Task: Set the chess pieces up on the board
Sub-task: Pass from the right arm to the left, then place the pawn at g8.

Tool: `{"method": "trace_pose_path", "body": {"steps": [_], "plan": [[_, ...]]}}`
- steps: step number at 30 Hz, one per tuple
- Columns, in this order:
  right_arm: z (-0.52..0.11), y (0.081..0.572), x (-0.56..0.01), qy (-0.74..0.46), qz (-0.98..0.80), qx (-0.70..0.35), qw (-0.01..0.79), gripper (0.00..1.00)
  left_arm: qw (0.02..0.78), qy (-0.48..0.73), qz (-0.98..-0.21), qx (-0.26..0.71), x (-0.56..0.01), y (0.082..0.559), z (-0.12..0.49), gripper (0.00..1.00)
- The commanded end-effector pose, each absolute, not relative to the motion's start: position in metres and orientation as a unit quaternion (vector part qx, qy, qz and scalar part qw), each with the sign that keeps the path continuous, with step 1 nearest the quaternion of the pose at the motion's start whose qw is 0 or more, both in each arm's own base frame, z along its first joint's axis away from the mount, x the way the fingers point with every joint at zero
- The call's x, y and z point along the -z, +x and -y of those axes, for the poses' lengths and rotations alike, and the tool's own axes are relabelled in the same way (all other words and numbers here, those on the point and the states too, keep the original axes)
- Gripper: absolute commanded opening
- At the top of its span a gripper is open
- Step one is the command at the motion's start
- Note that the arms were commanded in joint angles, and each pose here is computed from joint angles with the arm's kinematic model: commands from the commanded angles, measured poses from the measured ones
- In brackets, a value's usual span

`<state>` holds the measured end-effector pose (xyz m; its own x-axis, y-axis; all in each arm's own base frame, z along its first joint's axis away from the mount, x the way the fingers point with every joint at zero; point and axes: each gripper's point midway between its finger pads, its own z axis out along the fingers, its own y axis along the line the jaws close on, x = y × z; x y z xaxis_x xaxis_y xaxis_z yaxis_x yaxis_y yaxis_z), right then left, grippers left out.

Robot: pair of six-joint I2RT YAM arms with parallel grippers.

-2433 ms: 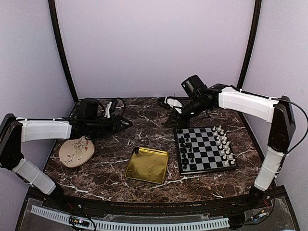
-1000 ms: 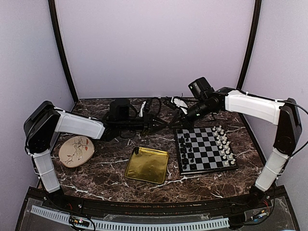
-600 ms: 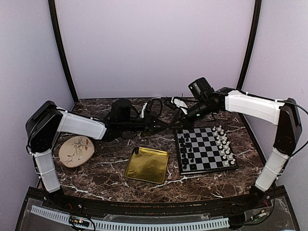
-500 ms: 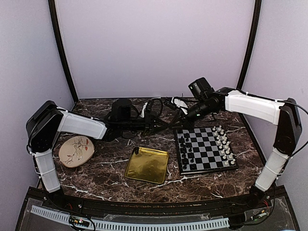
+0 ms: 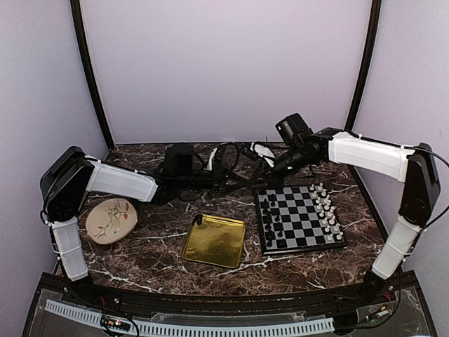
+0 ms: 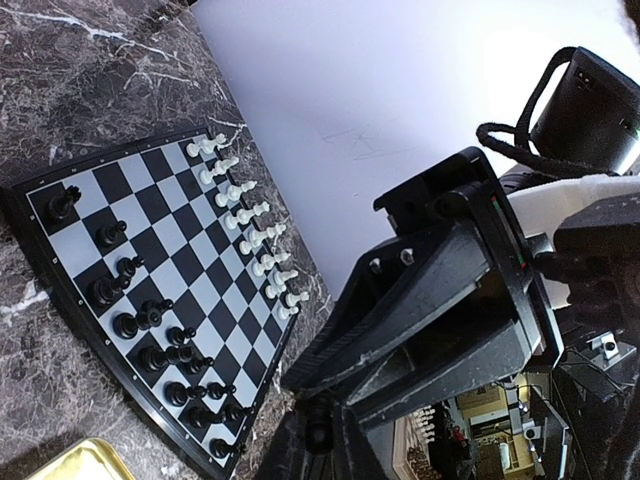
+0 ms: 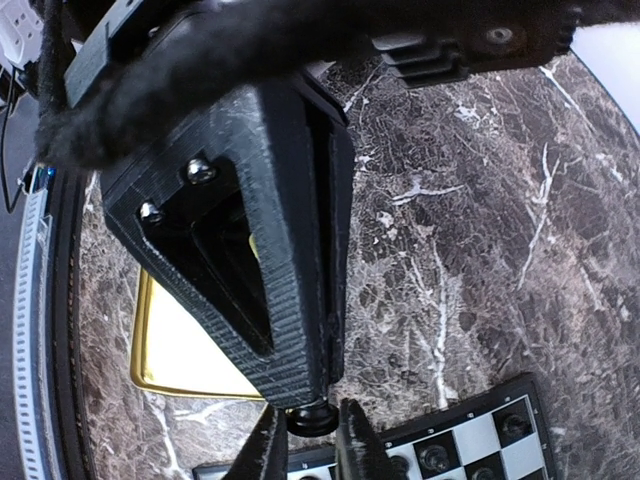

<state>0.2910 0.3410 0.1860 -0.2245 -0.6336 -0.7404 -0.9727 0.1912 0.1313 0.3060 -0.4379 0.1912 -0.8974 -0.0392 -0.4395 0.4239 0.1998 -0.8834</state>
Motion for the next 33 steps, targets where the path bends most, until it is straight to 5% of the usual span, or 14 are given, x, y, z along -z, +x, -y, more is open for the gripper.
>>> {"method": "trace_pose_path", "body": {"steps": [1, 7, 20, 33], "plan": [[-0.334, 0.29, -0.194, -0.555, -0.72, -0.299, 0.29, 0.23, 0.207, 0.166, -0.735, 0.624, -0.212, 0.309, 0.45, 0.09], [-0.296, 0.296, -0.204, -0.542, -0.737, -0.251, 0.317, 0.33, 0.207, 0.201, -0.757, 0.586, -0.197, 0.324, 0.465, 0.09], [-0.176, 0.315, -0.172, -0.406, -0.813, -0.218, 0.355, 0.35, 0.247, 0.296, -0.823, 0.418, -0.154, 0.366, 0.479, 0.09], [-0.156, 0.321, -0.161, -0.381, -0.824, -0.203, 0.368, 0.36, 0.273, 0.371, -0.83, 0.314, -0.114, 0.378, 0.507, 0.09]]}}
